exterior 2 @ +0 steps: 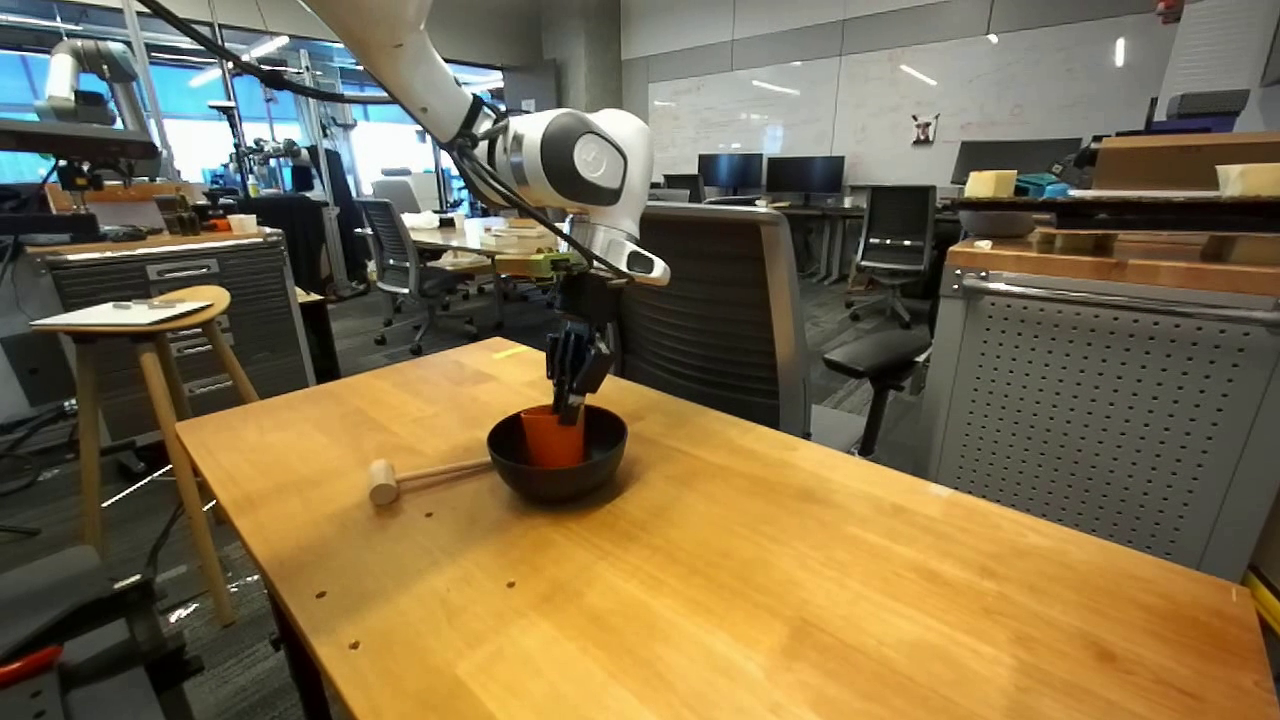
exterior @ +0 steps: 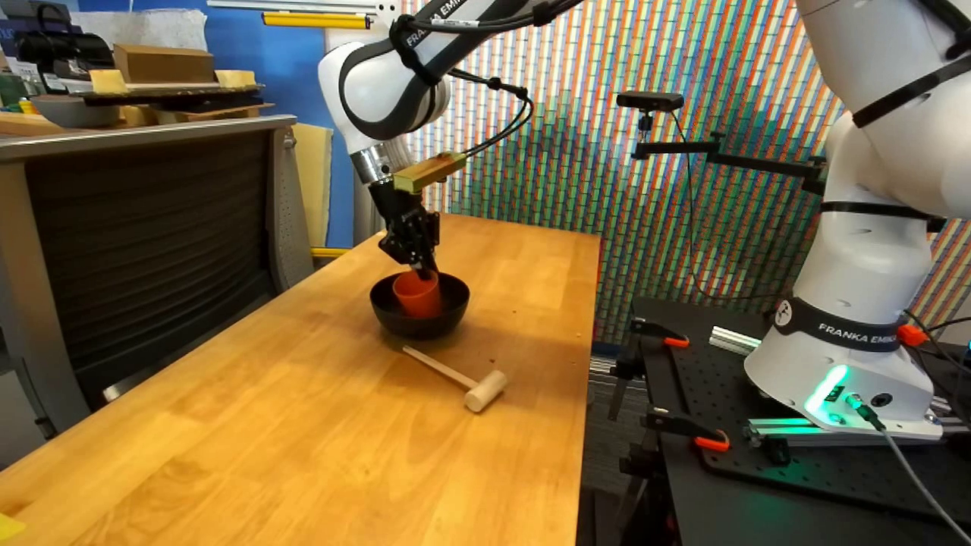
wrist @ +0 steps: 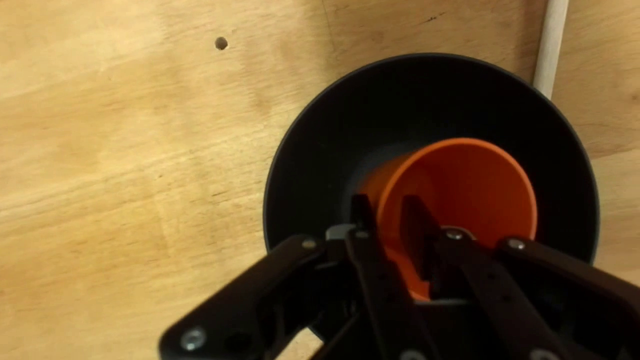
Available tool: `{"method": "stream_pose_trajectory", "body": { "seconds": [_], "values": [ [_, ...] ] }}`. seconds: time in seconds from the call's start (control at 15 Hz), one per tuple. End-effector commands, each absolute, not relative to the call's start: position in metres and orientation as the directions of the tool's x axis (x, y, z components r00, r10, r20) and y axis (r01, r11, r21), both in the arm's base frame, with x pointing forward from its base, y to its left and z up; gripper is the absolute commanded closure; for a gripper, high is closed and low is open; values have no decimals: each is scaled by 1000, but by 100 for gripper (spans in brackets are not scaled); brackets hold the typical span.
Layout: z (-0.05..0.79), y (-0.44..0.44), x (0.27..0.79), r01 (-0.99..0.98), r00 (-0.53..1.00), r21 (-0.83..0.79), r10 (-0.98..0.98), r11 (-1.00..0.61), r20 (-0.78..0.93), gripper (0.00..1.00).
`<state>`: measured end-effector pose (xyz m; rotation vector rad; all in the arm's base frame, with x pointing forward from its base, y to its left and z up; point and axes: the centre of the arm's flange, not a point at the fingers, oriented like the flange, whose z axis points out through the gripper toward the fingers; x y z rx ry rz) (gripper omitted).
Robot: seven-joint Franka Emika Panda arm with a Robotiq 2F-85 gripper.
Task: Put the orange cup inside the black bowl
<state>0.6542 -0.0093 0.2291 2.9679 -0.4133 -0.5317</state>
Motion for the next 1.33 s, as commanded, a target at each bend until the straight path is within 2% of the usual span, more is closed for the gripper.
{"method": "stream_pose_trajectory", "body": {
  "seconds": [0.0,0.4,0.6,1.07,1.13,1.27],
  "values": [
    [278,19,631,-197,943,133,-225,-971,-244,45],
    [378,42,575,-148,983,160,-163,-976,-81,1],
    [425,54,538,-49,997,209,-61,-977,-50,0],
    [501,88,446,147,989,189,150,-971,2,0],
    [485,88,483,98,995,201,99,-975,-7,0],
    [494,91,472,105,994,204,108,-973,6,0]
  ]
}}
